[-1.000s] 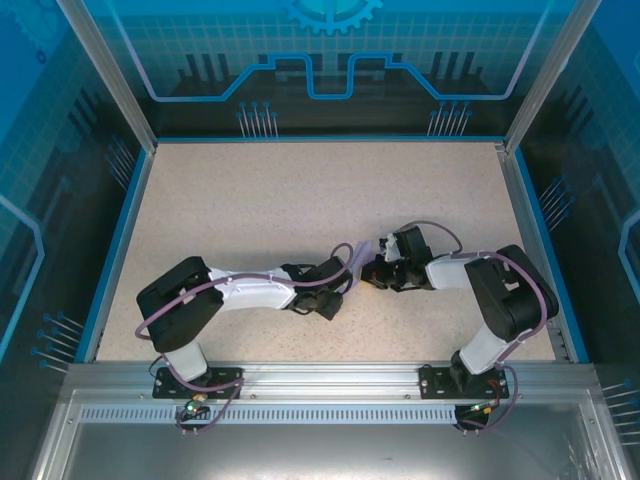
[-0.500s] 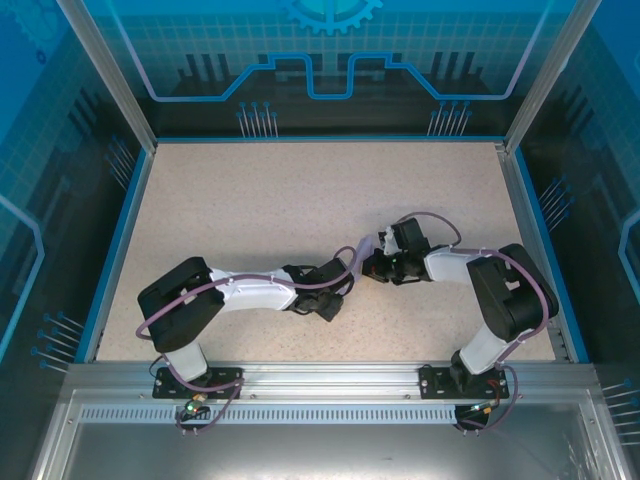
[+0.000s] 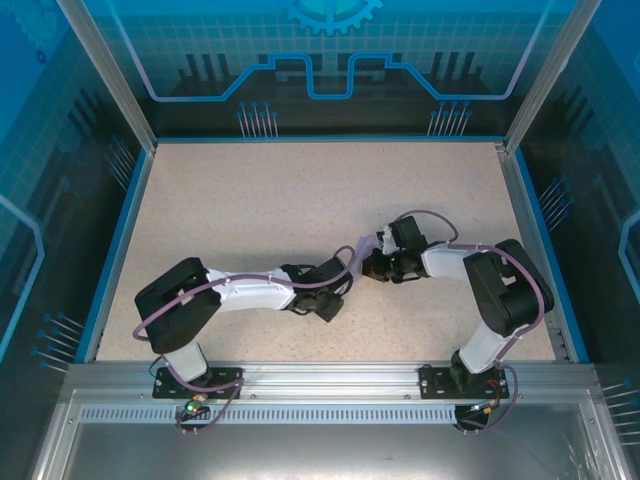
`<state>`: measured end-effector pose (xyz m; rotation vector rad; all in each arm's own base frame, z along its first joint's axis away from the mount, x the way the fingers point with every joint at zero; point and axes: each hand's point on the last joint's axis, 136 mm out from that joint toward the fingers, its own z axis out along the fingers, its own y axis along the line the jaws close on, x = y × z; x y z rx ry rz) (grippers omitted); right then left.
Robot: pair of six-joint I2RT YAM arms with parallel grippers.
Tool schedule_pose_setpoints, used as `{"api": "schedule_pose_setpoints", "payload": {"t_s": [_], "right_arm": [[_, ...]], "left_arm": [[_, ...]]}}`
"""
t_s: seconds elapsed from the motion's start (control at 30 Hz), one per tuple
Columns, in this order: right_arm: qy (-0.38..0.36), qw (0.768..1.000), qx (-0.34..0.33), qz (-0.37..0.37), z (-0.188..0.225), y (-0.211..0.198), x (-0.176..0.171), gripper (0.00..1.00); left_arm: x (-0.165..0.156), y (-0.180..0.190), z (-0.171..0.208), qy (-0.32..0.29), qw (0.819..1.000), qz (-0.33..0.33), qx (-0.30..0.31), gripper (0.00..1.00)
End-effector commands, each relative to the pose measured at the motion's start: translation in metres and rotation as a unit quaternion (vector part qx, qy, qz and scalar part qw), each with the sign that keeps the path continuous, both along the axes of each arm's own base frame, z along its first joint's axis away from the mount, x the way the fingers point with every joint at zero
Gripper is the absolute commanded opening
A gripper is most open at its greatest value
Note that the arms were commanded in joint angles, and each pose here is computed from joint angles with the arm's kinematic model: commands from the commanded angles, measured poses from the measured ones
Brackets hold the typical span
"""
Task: Fold a paper plane with a square sheet of paper (pick it up from the middle)
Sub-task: Fold the wing for the fifth time at the center of the table.
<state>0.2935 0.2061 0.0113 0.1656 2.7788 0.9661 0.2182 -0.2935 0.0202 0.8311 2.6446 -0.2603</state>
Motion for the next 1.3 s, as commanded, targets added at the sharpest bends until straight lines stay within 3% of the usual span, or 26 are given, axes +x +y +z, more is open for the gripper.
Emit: {"api": "schedule_pose_setpoints", "payload": {"t_s": [0.0, 0.23, 0.4, 0.57, 1.27], "right_arm": [[0.027, 0.999, -0.034, 0.007, -0.018, -0.005, -0.010, 0.00], [0.032, 0.999, -0.039, 0.010, -0.023, -0.004, -0.012, 0.00], [0.036, 0.999, -0.040, 0.011, -0.026, -0.004, -0.013, 0.00], [0.037, 0.998, -0.040, 0.010, -0.027, -0.005, -0.014, 0.00], [0.037, 0.999, -0.036, 0.013, -0.023, -0.001, -0.013, 0.00]], "left_arm": [[-0.008, -0.009, 0.026, 0.013, 0.999, -0.017, -0.042, 0.31], [0.011, -0.007, 0.063, 0.021, 0.989, 0.033, -0.141, 0.29], [0.024, -0.014, 0.063, 0.040, 0.982, 0.046, -0.180, 0.21], [0.027, -0.025, 0.047, 0.062, 0.980, 0.039, -0.183, 0.16], [0.032, -0.020, 0.004, 0.082, 0.986, 0.036, -0.142, 0.15]]}}
